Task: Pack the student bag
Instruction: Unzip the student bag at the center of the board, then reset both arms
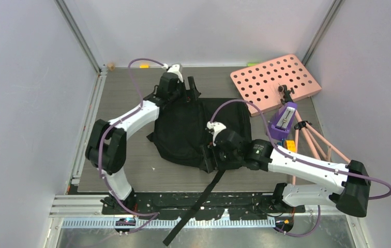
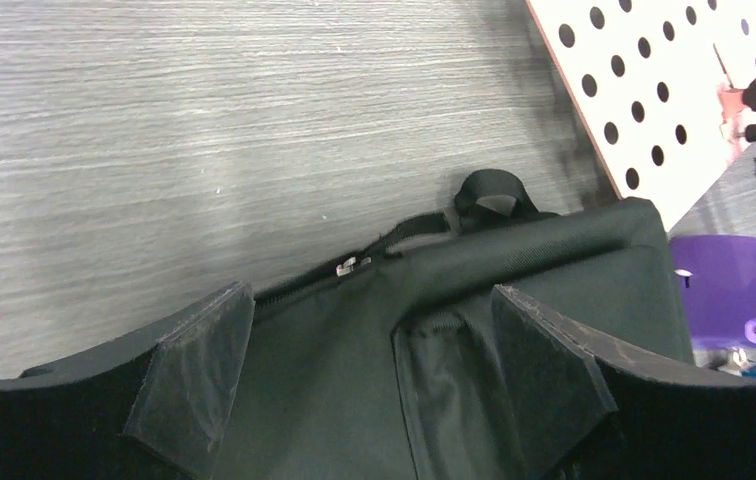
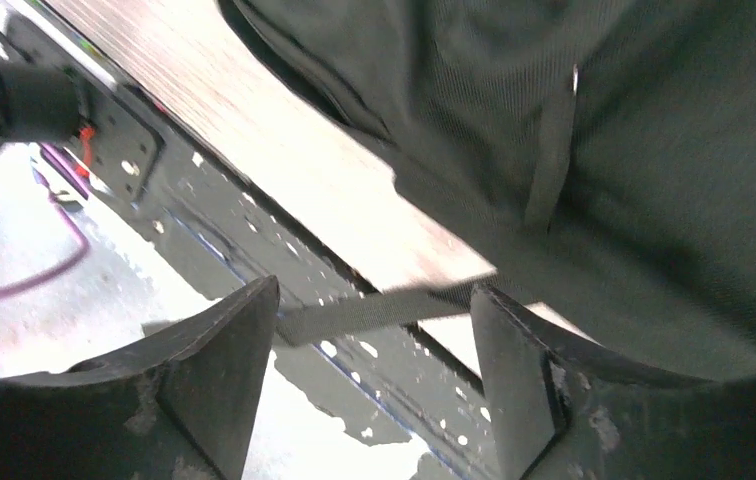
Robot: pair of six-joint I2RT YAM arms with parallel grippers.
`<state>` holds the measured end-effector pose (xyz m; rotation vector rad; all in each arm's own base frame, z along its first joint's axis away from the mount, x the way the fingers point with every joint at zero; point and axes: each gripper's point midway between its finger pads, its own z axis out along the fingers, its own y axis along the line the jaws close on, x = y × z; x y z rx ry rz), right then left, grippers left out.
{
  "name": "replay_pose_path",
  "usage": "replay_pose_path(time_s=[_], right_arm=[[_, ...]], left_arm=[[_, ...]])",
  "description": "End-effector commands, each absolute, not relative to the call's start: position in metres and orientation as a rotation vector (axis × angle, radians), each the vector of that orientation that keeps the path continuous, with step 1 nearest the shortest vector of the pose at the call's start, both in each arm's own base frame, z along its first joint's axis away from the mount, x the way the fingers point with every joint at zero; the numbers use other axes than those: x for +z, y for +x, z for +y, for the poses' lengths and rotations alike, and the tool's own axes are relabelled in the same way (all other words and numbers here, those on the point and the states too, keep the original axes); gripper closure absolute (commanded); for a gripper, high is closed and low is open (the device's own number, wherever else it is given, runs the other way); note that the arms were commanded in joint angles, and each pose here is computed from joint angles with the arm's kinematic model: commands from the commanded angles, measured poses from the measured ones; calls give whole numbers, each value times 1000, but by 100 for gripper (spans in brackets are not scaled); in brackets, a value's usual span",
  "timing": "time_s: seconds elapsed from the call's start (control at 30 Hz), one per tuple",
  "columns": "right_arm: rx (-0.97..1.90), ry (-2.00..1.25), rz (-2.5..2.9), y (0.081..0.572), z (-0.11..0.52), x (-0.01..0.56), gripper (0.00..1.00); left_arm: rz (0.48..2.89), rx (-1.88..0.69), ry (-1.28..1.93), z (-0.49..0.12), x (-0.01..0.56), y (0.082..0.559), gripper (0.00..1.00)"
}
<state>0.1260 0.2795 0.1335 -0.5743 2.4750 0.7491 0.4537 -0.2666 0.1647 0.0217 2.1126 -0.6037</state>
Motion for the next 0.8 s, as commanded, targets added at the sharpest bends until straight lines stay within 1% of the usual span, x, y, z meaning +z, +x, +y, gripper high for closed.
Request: replay_pose_path(time_s=[0.0, 0.07, 0.1, 0.27, 0.33, 0.43, 0.57, 0.7, 0.77], right_arm=[[728, -511, 2314, 161, 291, 190, 20], [690, -479, 2287, 180, 289, 199, 15], [670, -452, 2282, 195, 286, 202, 13], [586, -301, 2327, 257, 255, 193, 11], [529, -215, 2341, 282, 230, 185, 10], [419, -19, 2354, 320, 174, 175, 10], [371, 229, 2323, 341, 108, 174, 9], [293, 375, 2208, 343, 56, 197, 9], [203, 403, 2115, 339, 33, 216, 9]], left_arm=[[1953, -609, 70, -254, 233, 435, 6], [1969, -580, 88, -242, 236, 421, 1], [1981, -564, 90, -235, 238, 414, 1], [2051, -490, -1, -182, 232, 391, 0], [2076, -485, -66, -156, 226, 385, 0], [2117, -486, -198, -111, 219, 370, 0], [2110, -408, -284, -63, 222, 349, 0], [2060, -213, -296, -30, 241, 325, 0], [1981, -207, -301, -26, 261, 318, 0]])
